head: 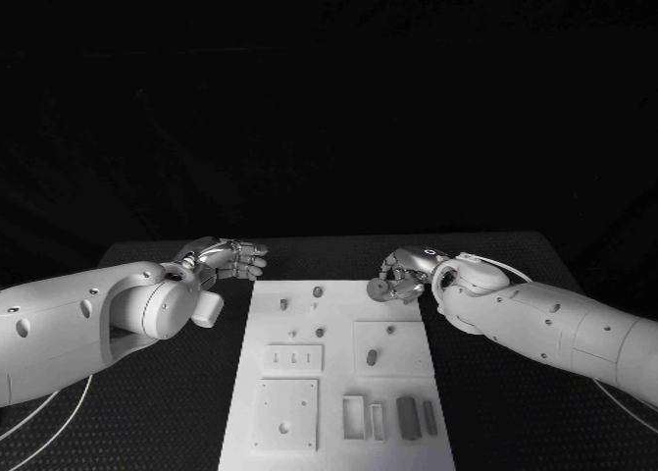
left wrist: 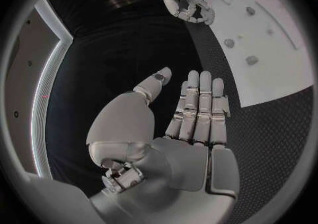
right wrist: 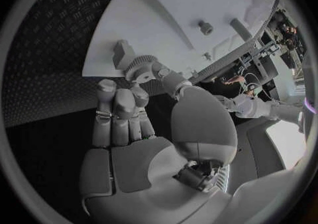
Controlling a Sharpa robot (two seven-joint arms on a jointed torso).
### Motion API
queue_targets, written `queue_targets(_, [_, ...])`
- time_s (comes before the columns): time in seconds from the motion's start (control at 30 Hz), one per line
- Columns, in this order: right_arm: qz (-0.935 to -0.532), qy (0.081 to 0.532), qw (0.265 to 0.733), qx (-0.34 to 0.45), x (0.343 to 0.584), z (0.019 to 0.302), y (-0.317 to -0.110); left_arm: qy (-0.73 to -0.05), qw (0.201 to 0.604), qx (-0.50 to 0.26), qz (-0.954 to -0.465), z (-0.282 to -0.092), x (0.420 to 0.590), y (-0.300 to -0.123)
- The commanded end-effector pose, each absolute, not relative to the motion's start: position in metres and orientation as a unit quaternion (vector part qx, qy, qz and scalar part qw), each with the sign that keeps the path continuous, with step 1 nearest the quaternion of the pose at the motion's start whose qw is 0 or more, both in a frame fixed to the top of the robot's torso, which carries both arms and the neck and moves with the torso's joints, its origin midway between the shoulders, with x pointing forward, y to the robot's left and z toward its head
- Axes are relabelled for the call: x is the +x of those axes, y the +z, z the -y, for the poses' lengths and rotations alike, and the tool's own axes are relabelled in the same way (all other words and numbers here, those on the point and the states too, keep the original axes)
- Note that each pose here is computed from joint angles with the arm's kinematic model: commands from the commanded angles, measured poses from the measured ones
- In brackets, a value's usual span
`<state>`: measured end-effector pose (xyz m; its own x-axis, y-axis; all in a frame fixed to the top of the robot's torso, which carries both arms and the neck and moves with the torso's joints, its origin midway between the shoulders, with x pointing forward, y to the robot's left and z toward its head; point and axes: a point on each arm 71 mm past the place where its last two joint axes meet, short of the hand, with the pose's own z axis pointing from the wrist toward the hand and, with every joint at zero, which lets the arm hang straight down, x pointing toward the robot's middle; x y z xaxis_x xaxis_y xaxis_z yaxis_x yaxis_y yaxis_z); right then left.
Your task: Assemble the parts on the task board
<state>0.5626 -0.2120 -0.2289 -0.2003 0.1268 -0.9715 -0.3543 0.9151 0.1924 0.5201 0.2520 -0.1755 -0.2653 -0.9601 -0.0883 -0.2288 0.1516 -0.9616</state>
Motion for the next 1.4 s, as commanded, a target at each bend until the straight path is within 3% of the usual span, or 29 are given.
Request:
queue_targets(0.03, [-0.754,0.193,0.621,-0.088,0.562,0.209,-0.231,-0.470,0.393,-0.451,-0.649,-0.249,0.520,-0.174])
queue_targets(1.4, [-0.761,0.175,0.616,-0.106,0.560,0.200,-0.243,-0.468,0.393,-0.451,-0.650,-0.249,0.520,-0.174])
